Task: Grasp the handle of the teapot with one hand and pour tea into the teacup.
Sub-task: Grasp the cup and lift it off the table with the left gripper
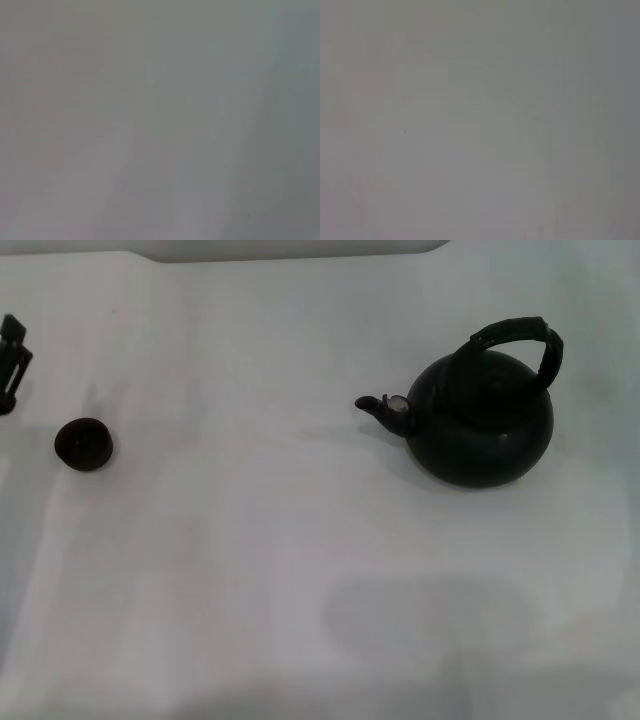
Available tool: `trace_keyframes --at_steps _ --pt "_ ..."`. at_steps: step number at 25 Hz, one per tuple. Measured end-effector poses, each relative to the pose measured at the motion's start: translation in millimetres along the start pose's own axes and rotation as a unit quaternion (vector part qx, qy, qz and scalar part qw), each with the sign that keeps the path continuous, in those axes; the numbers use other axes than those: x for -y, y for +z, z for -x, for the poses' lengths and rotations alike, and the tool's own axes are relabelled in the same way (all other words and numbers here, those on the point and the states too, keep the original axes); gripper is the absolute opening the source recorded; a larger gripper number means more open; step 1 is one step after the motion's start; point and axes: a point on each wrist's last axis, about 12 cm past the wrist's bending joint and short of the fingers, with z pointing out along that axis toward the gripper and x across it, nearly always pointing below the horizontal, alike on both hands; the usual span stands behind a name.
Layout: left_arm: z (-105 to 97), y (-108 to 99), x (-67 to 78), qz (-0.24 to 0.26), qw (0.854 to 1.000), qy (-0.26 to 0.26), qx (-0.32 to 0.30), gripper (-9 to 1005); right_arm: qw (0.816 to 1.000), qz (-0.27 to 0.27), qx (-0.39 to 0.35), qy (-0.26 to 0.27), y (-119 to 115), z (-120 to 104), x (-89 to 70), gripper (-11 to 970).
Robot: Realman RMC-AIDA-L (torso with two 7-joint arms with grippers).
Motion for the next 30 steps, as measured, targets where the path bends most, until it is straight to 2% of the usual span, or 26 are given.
trace_keyframes --at_steps 8,30 --pt "-11.3 -15.2 3.9 -0.023 0.999 0.011 -0.042 830 1.0 0.007 0.005 -0.017 5.5 3.1 -5.5 866" --pt "-30.4 -14.8 9.2 -0.052 0.99 0.033 -0.127 830 1.0 0.009 0.005 -0.016 6.2 2.5 -8.3 866"
